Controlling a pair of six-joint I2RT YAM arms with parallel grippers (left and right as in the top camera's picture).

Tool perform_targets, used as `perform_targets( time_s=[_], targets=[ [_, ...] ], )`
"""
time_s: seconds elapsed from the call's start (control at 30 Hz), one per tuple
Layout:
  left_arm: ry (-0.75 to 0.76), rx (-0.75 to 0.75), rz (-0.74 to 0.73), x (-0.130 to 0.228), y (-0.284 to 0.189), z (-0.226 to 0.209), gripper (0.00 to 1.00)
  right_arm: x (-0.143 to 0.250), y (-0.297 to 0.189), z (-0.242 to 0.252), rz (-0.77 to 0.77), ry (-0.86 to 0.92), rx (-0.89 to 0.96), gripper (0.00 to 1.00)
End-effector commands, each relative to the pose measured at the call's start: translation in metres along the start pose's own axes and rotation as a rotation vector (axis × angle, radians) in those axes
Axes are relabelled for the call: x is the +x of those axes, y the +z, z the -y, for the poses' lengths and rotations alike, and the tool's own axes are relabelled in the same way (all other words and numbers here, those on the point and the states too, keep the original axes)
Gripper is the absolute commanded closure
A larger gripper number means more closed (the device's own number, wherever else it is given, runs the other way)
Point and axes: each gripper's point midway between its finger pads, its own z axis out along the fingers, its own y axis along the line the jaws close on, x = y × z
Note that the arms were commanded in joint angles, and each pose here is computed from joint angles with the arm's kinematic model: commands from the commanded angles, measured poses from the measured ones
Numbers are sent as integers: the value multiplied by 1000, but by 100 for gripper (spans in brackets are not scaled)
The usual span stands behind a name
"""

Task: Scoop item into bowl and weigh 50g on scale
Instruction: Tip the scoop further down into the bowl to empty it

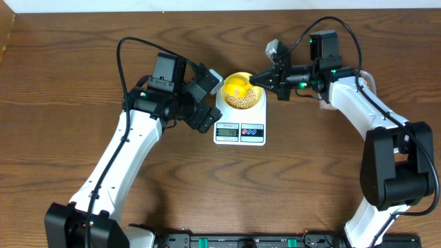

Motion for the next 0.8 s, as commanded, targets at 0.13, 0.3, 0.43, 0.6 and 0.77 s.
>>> perform_targets(
  time_s=[0.13,0.3,0.43,0.6,0.77],
  targets=[
    [1,12,0,3,0,2,14,2,1,-2,10,30,-28,99],
    [1,12,0,3,0,2,14,2,-1,-1,11,30,-25,99],
    [1,12,0,3,0,2,14,2,-2,1,14,28,-21,99],
    [1,12,0,3,0,2,14,2,-2,1,15,25,-20,99],
    [1,12,0,3,0,2,14,-2,-2,2,24,0,-15,99]
  ],
)
